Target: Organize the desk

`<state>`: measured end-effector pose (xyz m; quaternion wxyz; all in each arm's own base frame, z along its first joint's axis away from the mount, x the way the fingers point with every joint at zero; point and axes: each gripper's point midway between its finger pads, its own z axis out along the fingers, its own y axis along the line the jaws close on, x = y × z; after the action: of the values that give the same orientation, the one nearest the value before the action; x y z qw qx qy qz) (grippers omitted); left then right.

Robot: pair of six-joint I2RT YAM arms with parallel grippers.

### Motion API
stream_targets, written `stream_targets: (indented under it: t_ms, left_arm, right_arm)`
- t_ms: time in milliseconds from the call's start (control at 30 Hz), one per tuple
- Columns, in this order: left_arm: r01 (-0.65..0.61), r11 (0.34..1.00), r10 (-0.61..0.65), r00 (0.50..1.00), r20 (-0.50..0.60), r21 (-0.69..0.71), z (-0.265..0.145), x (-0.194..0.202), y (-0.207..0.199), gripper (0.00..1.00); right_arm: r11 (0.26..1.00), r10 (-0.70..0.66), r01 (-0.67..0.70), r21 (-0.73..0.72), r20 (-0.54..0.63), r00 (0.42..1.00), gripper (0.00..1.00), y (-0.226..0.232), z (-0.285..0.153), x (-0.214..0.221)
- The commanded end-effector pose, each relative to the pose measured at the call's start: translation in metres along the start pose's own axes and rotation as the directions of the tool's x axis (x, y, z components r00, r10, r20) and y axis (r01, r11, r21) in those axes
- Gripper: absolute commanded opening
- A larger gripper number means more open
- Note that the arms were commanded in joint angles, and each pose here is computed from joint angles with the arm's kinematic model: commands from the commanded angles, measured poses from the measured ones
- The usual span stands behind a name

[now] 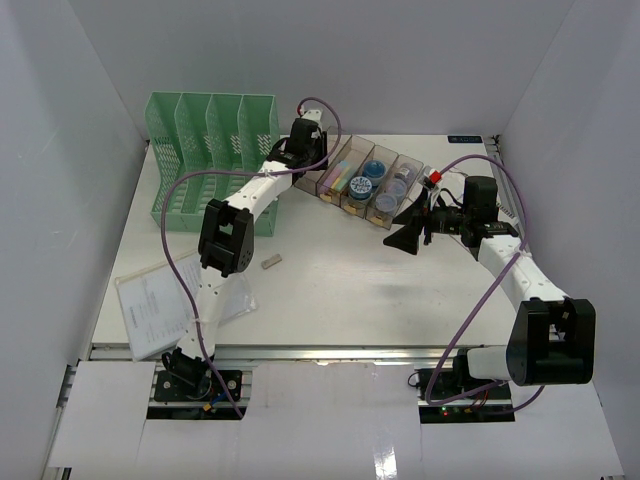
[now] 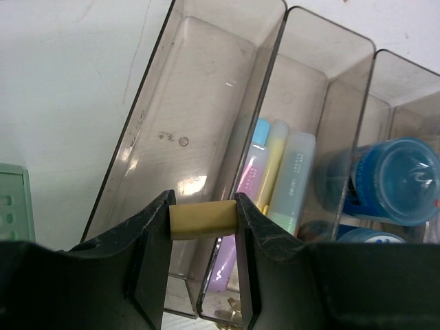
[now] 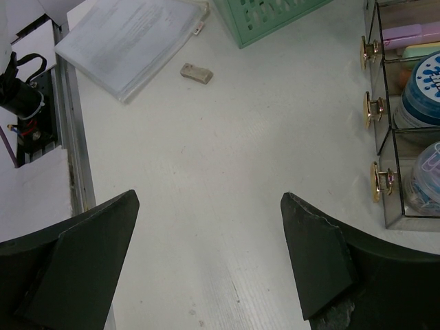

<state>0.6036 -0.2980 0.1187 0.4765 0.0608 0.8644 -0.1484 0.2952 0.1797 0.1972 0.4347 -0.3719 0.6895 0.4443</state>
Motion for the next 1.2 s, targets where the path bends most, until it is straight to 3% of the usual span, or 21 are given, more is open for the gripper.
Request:
stream_targets:
  t_ms: [0,333,567,733,833,967,1067,1133,1167]
  left_arm:
    - [-0.009,1.0,0.01,0.998,0.055,-0.007,-0.007,-0.024,0.001,0.35]
    - [-0.017,1.0,0.018,0.998,0.062,-0.009,-0.012,-0.029,0.001,0.63]
    - [-0.022,1.0,0.022,0.997,0.078,0.006,-0.023,-0.039,-0.003,0.65]
    - [-0.011,0.993,-0.001,0.995,0.095,0.117,-0.046,-0.057,-0.027,0.64]
    - [-0.065,0.951,0.043,0.996,0.079,0.302,-0.08,-0.06,-0.062,0.65]
    - [-0.105,0.877,0.074,0.994,0.083,0.469,-0.14,-0.065,-0.092,0.7]
    - [-0.128,0.855,0.104,0.992,0.075,0.503,-0.181,-0.049,-0.09,0.76]
    - [-0.185,0.839,0.115,0.98,0.165,0.512,-0.227,-0.068,-0.091,0.78]
    - [-0.181,0.844,0.124,0.982,0.145,0.505,-0.233,-0.051,-0.084,0.78]
  right_arm:
    - [1.0,-0.023,0.023,-0.011,0.009,1.0,0.9,-0.001,-0.001,-0.004]
    - [1.0,-0.028,0.028,-0.011,0.004,1.0,0.9,-0.002,0.0,-0.001]
    - [0.999,-0.05,0.05,0.01,-0.018,0.999,0.9,-0.008,0.0,0.006]
    - [0.994,-0.093,0.091,-0.067,-0.021,0.995,0.9,0.002,0.001,0.018]
    - [0.975,-0.157,0.154,-0.162,-0.006,0.988,0.9,0.016,0.004,0.032]
    - [0.908,-0.355,0.348,-0.235,0.011,0.935,0.9,0.03,0.012,0.049]
    - [0.833,-0.49,0.468,-0.296,0.0,0.872,0.9,0.046,0.024,0.069]
    - [0.778,-0.581,0.543,-0.317,-0.035,0.813,0.9,0.047,0.03,0.081]
    - [0.756,-0.602,0.551,-0.353,-0.046,0.797,0.9,0.054,0.036,0.086]
